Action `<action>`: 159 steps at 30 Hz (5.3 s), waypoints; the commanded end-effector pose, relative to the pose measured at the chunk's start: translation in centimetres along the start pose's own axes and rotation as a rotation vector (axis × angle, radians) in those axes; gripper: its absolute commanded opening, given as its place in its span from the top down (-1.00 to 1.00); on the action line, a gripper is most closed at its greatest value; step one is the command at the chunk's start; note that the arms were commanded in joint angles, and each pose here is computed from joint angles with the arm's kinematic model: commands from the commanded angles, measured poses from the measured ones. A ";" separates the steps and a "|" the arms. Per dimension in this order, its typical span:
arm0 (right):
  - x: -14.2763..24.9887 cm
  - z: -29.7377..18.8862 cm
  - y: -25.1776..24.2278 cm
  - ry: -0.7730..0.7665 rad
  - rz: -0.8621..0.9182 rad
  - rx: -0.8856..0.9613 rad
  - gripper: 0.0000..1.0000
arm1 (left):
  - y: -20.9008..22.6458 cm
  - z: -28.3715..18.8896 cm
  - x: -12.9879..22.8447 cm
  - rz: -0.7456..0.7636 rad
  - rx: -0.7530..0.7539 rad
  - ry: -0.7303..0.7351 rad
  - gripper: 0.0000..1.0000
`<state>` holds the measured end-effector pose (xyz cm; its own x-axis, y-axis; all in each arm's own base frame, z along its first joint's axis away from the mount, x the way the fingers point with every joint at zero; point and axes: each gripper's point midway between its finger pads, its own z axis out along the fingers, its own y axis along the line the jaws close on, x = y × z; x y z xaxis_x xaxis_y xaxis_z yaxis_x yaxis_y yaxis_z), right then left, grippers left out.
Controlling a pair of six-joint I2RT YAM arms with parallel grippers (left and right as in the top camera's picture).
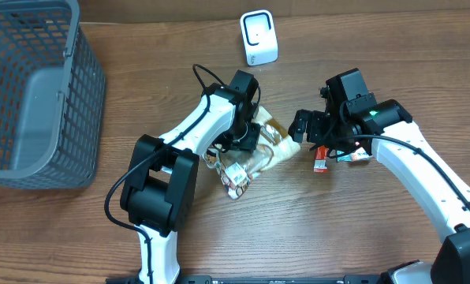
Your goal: Scan the item barcode
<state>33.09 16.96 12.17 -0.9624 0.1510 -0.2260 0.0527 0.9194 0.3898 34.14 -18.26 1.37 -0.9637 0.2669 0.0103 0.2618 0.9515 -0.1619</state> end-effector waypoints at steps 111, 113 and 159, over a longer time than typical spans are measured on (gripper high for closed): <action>3.5 7.6 2.1 0.160 -0.492 -0.108 -1.00 | 3.6 -0.1 5.1 -0.434 0.256 -0.060 0.42; 3.8 7.5 2.2 0.173 -0.488 -0.119 -1.00 | 3.4 -0.6 4.7 -0.420 0.295 -0.068 0.48; 0.3 3.7 1.1 0.166 -0.215 -0.417 -1.00 | 2.5 -3.6 2.7 -0.322 0.261 -0.098 -0.96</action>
<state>33.85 19.20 8.98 -0.9743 -0.1169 -0.1925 -0.2185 0.6980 0.6820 32.93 -14.84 6.06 -0.9995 -0.0188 -0.0247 -0.0055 0.8904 -0.4552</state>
